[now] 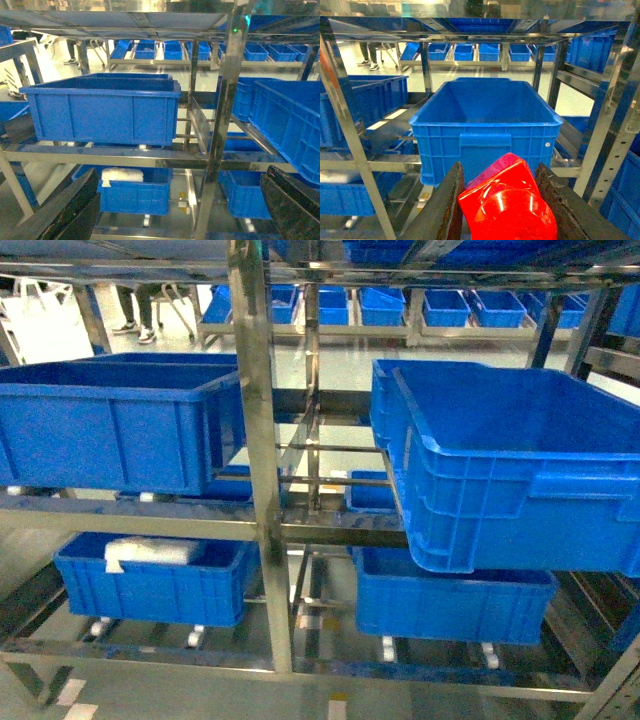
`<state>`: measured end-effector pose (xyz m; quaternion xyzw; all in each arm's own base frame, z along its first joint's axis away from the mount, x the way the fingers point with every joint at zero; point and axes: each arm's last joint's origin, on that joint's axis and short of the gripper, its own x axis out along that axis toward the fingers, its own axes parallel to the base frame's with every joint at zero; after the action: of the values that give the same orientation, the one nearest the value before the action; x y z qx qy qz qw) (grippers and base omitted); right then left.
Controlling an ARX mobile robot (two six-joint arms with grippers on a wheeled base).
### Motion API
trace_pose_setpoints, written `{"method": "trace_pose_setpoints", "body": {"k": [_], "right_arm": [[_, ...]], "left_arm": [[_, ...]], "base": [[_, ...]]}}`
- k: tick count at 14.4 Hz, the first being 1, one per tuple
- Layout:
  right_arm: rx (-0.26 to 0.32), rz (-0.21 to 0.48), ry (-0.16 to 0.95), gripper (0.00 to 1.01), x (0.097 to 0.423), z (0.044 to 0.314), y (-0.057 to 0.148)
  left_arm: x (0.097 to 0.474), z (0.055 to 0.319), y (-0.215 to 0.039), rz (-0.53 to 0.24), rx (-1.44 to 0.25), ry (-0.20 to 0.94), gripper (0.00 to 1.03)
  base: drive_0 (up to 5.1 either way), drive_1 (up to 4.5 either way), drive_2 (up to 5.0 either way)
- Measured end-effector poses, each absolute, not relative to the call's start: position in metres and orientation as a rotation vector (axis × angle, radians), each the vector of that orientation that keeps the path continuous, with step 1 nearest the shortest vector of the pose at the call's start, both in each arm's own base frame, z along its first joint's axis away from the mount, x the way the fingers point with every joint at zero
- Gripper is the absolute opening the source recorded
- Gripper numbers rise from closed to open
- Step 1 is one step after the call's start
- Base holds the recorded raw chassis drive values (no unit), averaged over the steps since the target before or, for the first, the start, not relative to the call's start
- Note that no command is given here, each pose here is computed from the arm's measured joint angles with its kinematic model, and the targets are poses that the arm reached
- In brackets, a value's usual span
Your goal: Pick red block from blue box to shelf
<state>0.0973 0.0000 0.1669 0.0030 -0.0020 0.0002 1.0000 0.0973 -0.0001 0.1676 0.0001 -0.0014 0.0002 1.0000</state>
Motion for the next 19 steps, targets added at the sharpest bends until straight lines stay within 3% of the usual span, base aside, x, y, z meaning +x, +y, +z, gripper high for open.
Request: {"method": "trace_pose_setpoints", "body": {"k": [6, 19], "right_arm": [[0.006, 0.000, -0.001, 0.35, 0.0973, 0.1666, 0.0000], [0.006, 0.000, -0.003, 0.35, 0.0973, 0.1668, 0.0000]], "left_arm": [[0.0973, 0.1676, 0.0001, 0.002, 0.000, -0.002, 0.98], [0.0973, 0.1676, 0.0000, 0.000, 0.000, -0.003, 0.98]], "base": [[0.6, 3.19, -3.5], [0.0, 0.00, 0.0]]}}
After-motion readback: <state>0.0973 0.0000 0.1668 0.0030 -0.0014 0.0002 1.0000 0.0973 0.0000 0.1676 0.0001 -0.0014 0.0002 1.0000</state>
